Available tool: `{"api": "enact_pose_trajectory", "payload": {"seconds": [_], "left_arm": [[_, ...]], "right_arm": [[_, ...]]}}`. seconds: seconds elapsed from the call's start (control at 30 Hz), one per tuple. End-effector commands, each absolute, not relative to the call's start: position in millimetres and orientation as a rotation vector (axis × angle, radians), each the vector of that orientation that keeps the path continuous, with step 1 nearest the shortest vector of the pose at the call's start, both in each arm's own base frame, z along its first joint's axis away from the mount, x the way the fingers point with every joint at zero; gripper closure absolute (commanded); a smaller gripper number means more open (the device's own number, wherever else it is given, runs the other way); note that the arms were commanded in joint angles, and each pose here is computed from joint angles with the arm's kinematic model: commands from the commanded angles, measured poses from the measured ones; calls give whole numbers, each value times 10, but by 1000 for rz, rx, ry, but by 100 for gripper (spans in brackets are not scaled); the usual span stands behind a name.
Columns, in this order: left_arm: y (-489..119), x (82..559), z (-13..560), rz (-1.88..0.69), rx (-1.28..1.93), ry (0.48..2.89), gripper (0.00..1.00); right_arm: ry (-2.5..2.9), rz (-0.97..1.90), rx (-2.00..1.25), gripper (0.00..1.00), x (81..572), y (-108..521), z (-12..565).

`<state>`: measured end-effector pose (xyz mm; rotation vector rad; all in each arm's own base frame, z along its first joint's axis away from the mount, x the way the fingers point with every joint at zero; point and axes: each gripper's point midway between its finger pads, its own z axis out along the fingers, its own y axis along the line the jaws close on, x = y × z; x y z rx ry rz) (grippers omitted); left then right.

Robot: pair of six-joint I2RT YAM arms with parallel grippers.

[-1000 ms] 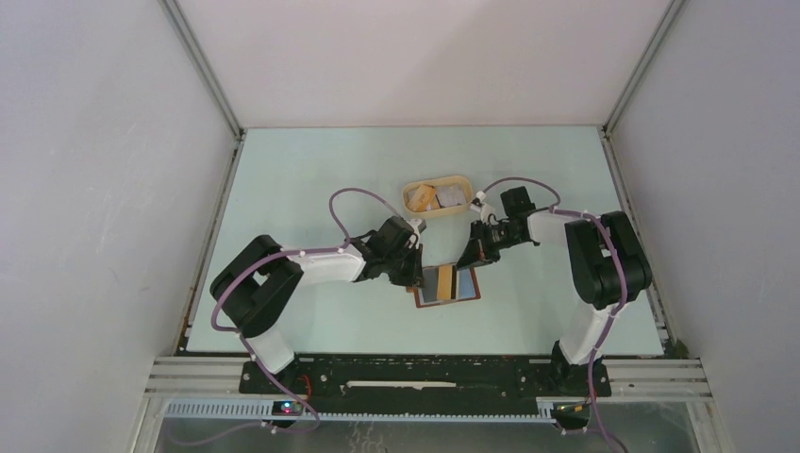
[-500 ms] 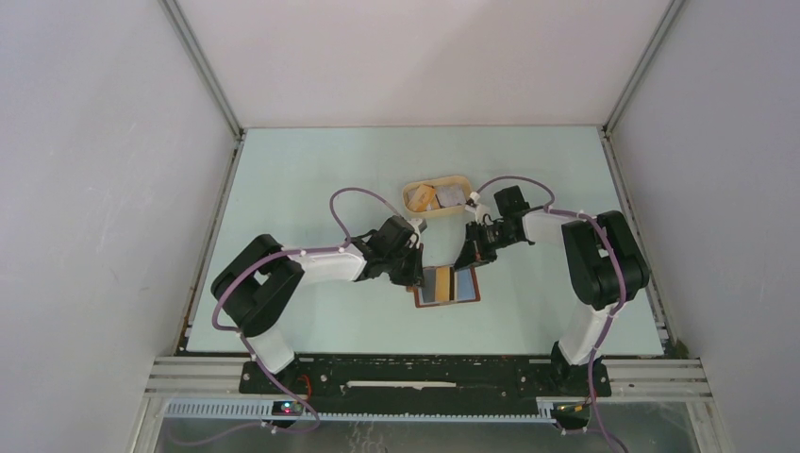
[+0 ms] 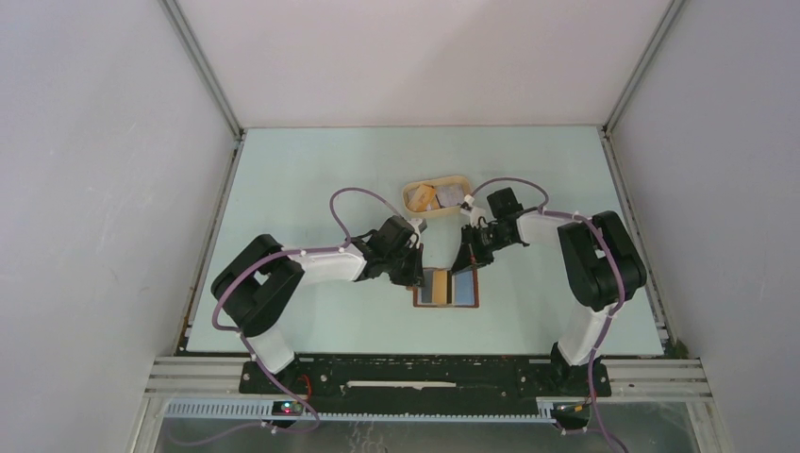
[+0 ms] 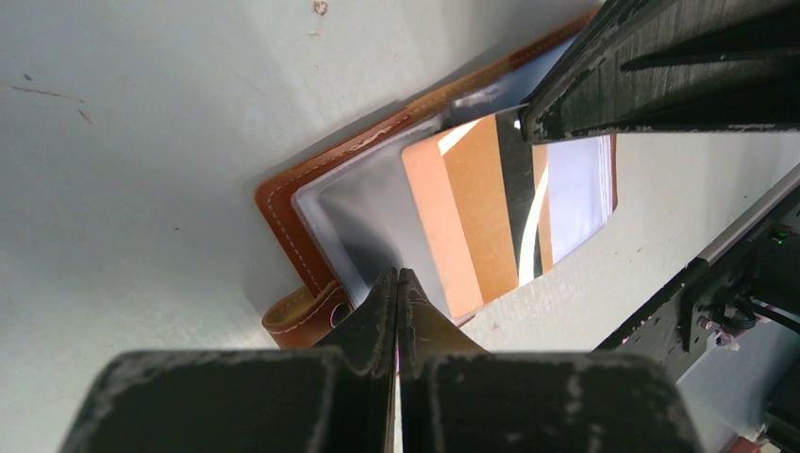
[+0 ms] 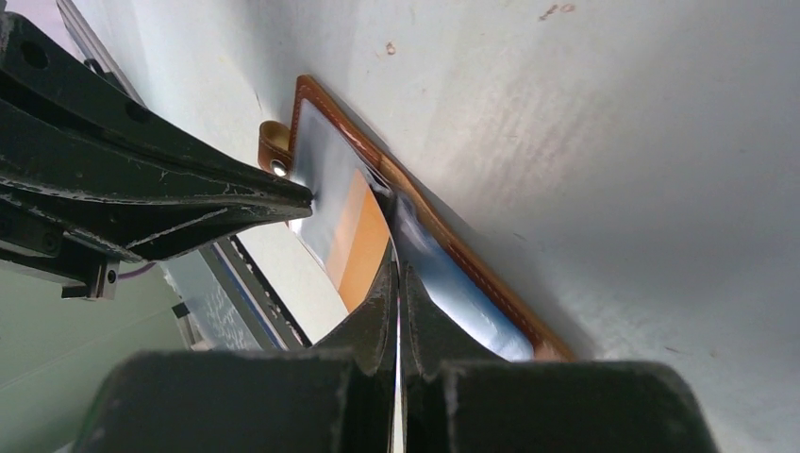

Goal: Put the credit cards into the card holder
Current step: Insert the credit card into the card holder.

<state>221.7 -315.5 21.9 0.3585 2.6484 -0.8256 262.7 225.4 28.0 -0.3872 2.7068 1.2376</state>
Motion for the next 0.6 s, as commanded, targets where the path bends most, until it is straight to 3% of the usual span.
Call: {"api": "enact_pose_trajectory", "payload": {"seconds": [0.0,0.37,0.57], "left_arm": [[-3068,2227,104,-730,385,2683,100],[-3131,2255,198,-772,373,2654,98],[-3187,2289,336,-819,352,2610,93]], "right_arm": [[2693,1235,-438,100,2647,2374,334],[2725,1289,-415,100,2648,2436,287],[2680,1301,-467,85,2685,2408,399]]}}
